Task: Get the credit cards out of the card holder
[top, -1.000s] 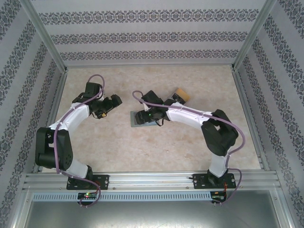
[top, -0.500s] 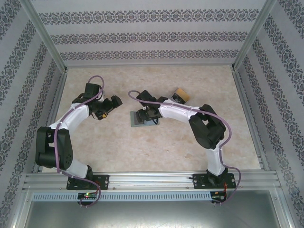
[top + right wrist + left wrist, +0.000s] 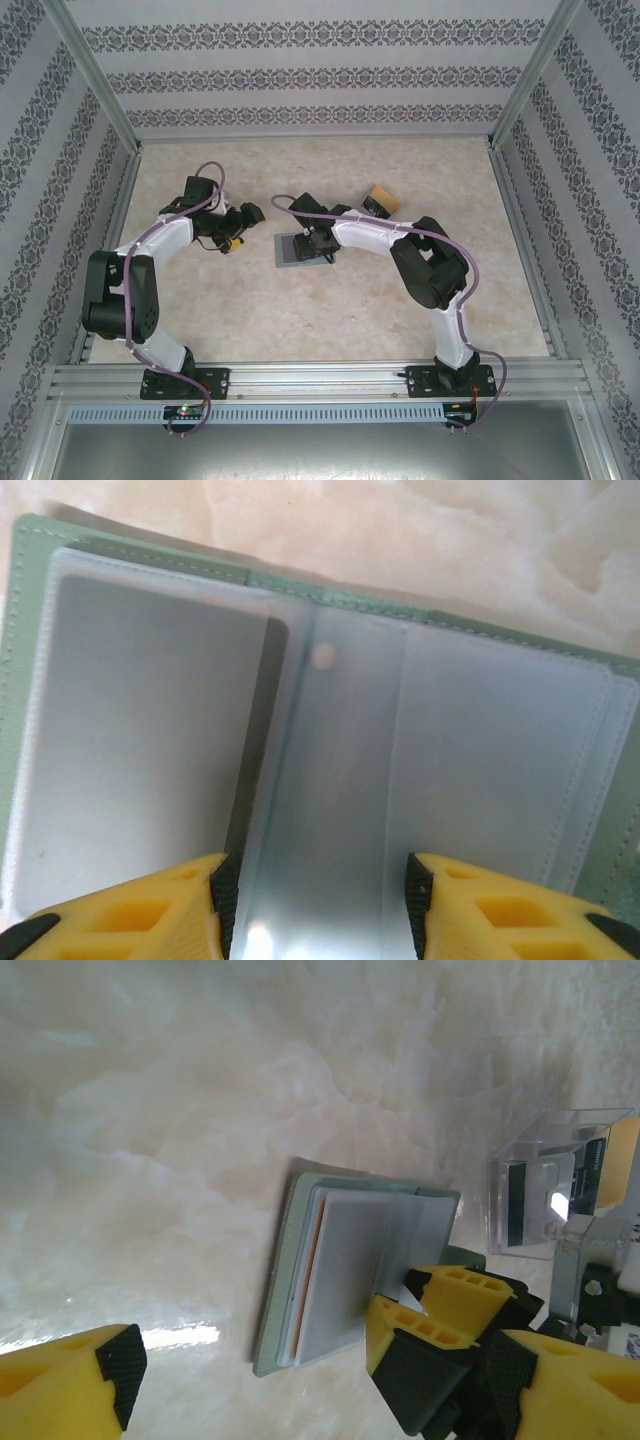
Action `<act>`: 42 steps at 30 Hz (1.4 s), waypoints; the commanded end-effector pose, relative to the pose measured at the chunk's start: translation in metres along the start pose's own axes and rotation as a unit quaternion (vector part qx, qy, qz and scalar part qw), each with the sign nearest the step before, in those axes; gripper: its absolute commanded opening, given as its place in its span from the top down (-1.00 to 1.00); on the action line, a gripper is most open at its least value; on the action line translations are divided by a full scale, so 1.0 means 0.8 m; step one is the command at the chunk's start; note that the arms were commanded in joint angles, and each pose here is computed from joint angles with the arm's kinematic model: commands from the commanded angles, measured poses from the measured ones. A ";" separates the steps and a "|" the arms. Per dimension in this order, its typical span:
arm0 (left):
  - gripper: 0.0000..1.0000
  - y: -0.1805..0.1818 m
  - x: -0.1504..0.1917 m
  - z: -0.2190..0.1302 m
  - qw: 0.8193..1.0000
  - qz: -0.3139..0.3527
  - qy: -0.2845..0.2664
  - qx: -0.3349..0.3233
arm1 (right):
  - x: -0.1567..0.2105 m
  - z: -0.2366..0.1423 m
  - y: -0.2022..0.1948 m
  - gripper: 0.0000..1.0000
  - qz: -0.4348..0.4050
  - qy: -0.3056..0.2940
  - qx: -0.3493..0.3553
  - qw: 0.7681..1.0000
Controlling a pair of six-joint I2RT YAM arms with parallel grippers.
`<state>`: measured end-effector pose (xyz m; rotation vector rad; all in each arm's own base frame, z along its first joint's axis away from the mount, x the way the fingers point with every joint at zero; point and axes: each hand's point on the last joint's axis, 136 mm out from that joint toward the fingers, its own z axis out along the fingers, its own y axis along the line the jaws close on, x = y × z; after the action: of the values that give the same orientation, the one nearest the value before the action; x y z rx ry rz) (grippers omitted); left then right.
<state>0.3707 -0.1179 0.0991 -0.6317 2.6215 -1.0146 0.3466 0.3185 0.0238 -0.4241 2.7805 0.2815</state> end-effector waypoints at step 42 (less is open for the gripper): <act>0.35 -0.028 0.062 0.113 0.989 0.043 0.138 0.038 | 0.030 0.040 -0.015 0.22 0.012 0.055 0.006 0.998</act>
<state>0.3621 -0.1990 0.0400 -0.4610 2.8280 -1.2082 0.3517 0.3166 0.0202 -0.4144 2.7890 0.2771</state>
